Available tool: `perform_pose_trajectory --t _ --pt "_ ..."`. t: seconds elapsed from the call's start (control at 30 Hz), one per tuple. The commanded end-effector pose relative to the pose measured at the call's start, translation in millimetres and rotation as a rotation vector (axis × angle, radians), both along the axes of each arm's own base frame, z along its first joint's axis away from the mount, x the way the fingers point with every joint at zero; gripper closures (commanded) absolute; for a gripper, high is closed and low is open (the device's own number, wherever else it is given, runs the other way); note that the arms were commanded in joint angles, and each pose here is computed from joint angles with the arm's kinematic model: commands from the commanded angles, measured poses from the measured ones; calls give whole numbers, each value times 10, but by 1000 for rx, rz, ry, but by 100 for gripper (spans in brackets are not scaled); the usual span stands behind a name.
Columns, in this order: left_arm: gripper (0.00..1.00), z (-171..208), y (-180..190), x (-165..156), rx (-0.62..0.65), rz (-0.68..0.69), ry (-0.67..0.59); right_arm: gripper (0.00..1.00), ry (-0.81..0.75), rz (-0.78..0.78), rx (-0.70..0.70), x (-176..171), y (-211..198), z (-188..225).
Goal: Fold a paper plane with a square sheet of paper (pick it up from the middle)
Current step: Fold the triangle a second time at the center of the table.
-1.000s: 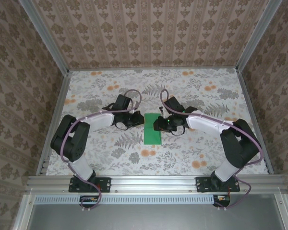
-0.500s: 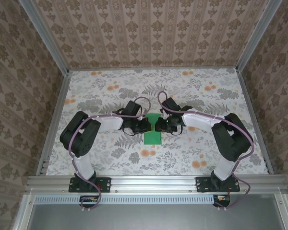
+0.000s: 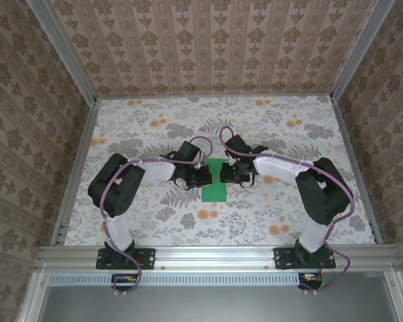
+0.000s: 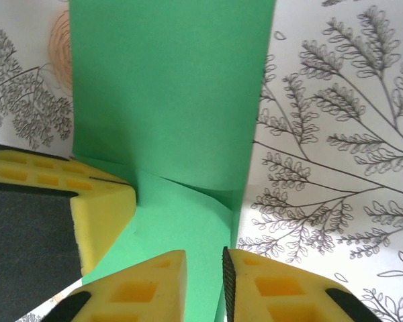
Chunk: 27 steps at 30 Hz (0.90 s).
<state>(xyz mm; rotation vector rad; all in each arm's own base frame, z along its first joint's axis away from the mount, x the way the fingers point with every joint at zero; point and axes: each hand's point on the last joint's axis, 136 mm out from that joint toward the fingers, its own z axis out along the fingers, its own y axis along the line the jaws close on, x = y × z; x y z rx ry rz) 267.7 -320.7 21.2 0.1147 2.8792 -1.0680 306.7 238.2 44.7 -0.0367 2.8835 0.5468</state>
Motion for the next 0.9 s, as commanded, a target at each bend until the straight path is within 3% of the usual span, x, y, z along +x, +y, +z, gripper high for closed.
perform_pose_trajectory --t 0.0,0.27,0.53,0.7,0.87 --pt "95 -89 66 -7 61 23 24 83 39 46 47 -73 112 -52" --pt "92 0 31 10 44 17 16 84 120 81 51 -250 136 -255" --pt "71 305 75 57 4 69 -7 82 148 50 7 -233 77 -385" --pt "56 338 227 45 9 125 -11 80 87 32 49 -144 120 -211" --pt "53 284 252 0 -4 135 10 70 21 2 58 -25 68 -49"
